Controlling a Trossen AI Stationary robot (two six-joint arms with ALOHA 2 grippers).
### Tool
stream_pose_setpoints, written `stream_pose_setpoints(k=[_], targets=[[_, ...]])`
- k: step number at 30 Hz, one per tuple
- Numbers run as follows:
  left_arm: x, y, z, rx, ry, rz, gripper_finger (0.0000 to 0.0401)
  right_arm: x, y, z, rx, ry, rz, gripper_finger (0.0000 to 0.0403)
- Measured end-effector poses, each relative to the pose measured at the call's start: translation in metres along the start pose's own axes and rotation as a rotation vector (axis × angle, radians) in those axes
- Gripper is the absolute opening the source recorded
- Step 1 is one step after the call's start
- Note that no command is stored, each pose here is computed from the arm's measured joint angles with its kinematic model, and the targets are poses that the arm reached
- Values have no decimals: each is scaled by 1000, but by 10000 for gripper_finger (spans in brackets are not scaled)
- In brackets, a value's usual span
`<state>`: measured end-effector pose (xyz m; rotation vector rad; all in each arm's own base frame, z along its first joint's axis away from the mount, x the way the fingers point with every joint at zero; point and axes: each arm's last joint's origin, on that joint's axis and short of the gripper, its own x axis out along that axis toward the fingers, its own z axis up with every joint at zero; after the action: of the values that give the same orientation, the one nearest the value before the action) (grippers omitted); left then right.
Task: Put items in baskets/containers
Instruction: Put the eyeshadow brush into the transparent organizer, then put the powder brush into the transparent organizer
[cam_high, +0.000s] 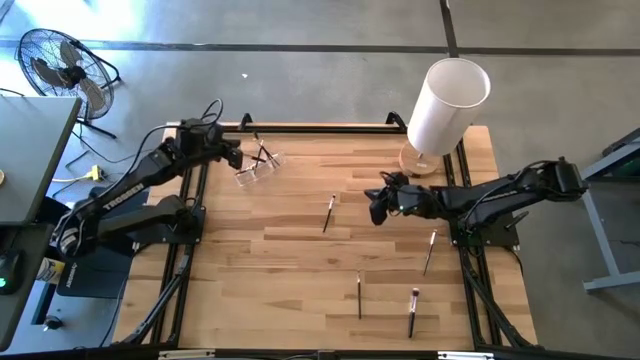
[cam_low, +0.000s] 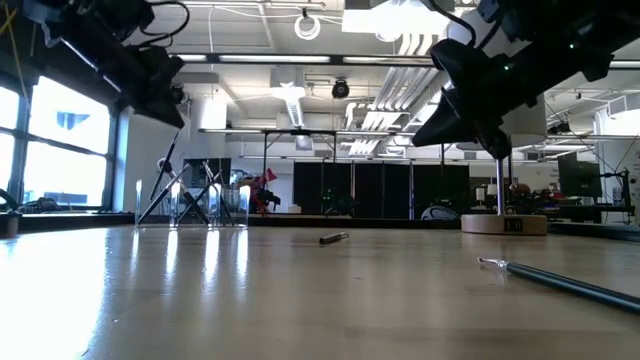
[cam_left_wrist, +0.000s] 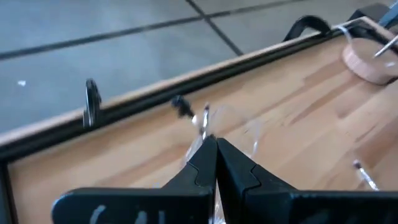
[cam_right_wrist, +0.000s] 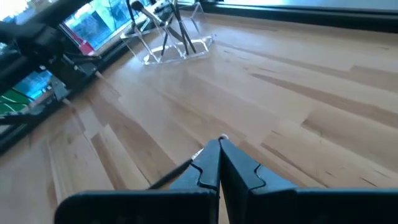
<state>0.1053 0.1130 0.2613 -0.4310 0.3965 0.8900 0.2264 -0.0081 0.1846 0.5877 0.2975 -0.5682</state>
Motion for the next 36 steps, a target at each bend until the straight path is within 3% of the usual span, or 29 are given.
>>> stream_pose_setpoints(k=[9, 17, 21, 29, 33, 36], targets=[[12, 6, -26, -74, 90, 30, 24, 0, 1, 1, 24, 3, 18, 1], [12, 5, -25, -85, 82, 17, 111, -1, 2, 1, 15, 24, 40, 1], [1, -6, -3, -116, 36, -100, 131, -1, 3, 0, -40, 55, 80, 2], [-19, -66, 30, -47, -64, -376, 93, -1, 5, -2, -77, 120, 162, 1], [-19, -106, 18, -26, -36, -447, 41, -1, 6, -3, -100, 138, 188, 2], [-11, -139, -7, -6, 72, -482, 7, -2, 6, -4, -116, 158, 217, 1]])
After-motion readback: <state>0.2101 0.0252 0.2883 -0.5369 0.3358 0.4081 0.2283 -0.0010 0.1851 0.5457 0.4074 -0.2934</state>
